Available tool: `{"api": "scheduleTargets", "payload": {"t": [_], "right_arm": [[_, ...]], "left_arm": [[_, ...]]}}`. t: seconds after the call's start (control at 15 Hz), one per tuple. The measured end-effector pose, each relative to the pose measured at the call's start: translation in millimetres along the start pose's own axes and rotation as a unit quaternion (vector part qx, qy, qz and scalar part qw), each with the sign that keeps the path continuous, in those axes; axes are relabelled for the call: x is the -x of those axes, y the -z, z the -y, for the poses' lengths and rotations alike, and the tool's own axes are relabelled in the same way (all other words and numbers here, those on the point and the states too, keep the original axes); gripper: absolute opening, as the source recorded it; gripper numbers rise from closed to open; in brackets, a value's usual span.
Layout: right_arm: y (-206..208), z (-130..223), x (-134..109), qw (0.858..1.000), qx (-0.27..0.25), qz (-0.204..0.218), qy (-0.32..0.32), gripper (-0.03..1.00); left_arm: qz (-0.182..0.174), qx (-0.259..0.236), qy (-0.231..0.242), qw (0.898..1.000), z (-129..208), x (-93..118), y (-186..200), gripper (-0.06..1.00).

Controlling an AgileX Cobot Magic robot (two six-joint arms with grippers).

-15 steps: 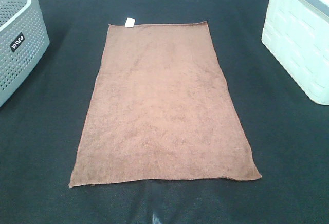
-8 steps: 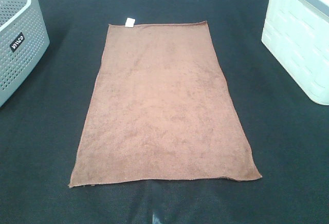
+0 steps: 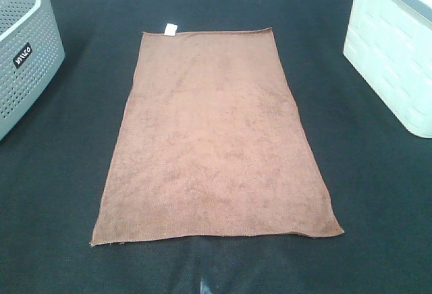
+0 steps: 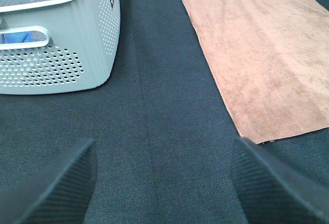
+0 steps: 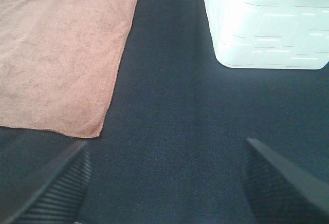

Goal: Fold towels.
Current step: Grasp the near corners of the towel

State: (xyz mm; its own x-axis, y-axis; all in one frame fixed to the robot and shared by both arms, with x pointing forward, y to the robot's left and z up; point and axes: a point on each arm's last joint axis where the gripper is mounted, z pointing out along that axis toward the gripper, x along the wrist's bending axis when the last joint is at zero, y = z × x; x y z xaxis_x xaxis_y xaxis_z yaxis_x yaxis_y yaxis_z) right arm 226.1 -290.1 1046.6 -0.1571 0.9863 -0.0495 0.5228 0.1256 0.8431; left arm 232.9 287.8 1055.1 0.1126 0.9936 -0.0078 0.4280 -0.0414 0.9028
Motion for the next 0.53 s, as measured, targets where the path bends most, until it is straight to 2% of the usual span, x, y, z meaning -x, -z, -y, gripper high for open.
{"api": "scheduleTargets", "payload": {"t": [0.47,0.53], "right_arm": [[0.0,0.0,0.0,1.0,0.0,0.0,0.0,0.76],[0.0,-0.3,0.1,1.0,0.002,0.001,-0.01,0.76]], "left_arm": [[0.003,0.002,0.002,1.0,-0.5,0.5,0.2,0.7],[0.008,0.033,0.006,0.999,-6.8,1.6,2.3,0.7]]}}
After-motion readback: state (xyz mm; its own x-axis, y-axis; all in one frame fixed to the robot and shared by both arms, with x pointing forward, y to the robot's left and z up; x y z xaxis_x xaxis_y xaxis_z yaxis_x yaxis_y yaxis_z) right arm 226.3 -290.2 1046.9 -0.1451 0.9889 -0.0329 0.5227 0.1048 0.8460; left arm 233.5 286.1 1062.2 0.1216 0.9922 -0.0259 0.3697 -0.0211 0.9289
